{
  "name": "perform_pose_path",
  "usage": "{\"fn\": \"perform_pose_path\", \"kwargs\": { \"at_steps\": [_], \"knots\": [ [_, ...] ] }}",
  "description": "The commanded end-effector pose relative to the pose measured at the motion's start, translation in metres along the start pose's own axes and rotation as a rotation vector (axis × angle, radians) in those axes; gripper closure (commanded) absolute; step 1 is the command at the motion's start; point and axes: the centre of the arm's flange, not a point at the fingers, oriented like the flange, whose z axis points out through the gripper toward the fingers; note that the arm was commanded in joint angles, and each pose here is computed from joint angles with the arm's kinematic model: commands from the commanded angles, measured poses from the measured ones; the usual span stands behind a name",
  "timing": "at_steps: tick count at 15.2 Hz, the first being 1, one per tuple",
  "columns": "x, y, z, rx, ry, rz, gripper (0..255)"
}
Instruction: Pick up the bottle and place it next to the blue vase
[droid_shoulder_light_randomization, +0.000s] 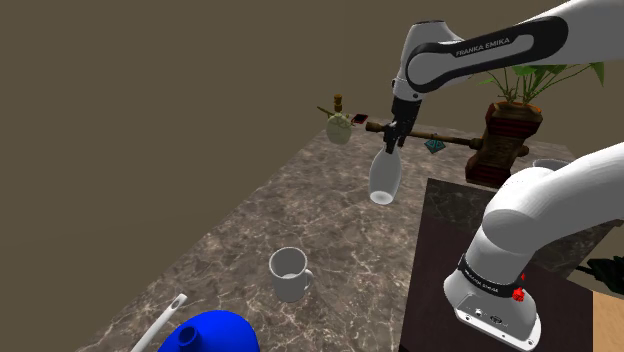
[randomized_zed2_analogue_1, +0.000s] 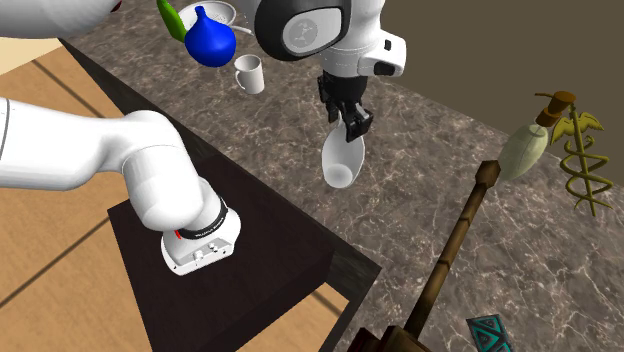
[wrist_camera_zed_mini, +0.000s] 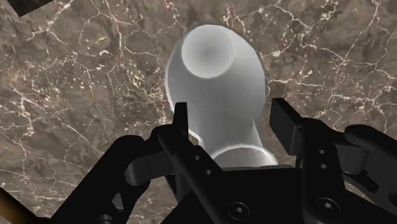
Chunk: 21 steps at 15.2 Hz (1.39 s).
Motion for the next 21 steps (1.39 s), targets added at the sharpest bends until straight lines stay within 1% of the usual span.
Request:
{"fn": "perform_pose_path", "kwargs": {
  "at_steps": [1, 9, 21],
  "knots": [
    [0.0, 0.0, 0.0, 0.0, 0.0, 0.0, 255],
    [0.0, 0.0, 0.0, 0.0, 0.0, 0.0, 255],
    [0.005, 0.0, -0.063, 0.0, 0.0, 0.0, 255]
  ]
}}
